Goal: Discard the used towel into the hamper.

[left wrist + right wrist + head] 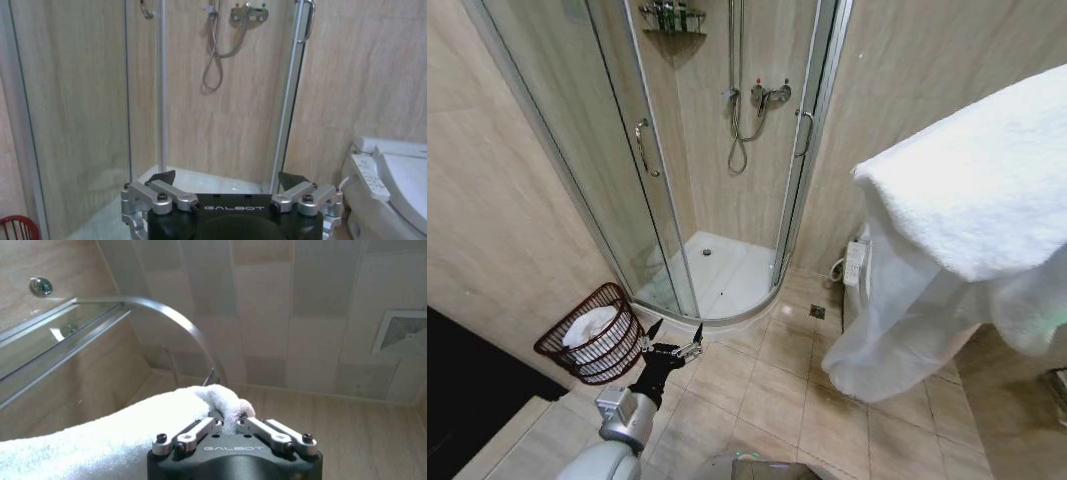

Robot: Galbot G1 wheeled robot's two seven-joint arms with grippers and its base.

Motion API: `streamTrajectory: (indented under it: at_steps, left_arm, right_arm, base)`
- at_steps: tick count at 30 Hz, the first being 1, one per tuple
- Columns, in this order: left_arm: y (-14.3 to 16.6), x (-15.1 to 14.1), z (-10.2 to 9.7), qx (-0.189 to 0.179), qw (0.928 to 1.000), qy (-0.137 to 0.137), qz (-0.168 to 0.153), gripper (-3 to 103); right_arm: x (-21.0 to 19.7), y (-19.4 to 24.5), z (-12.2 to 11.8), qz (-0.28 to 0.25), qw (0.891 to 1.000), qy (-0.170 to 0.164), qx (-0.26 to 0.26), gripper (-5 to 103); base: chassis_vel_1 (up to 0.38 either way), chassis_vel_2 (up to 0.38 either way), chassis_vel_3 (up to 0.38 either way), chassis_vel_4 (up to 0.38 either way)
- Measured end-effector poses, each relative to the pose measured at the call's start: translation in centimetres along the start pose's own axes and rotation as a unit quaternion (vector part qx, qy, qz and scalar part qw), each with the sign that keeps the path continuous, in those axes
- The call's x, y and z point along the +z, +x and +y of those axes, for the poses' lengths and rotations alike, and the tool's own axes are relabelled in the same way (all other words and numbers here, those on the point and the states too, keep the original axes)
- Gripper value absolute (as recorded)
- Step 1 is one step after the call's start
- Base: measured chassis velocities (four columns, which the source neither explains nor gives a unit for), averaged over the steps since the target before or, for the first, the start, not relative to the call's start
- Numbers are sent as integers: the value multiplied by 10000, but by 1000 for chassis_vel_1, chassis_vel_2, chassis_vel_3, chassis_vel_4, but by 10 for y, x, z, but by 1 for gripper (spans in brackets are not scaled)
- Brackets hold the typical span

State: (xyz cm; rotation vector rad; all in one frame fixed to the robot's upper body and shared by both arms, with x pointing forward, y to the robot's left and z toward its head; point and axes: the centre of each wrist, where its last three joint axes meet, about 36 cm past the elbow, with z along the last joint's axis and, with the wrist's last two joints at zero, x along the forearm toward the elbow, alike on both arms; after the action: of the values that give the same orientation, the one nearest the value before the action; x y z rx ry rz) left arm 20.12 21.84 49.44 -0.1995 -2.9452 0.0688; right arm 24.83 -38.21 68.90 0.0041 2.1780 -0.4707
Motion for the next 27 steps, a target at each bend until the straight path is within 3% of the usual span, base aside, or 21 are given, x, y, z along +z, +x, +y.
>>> streamTrajectory:
  at_steps: [27]
  left_arm:
    - [0,0,0,0,10000,0,0,100]
  right_arm:
    - [-1,0,-2,-21,10000,-2,40,7]
  base:
    - [0,0,0,0]
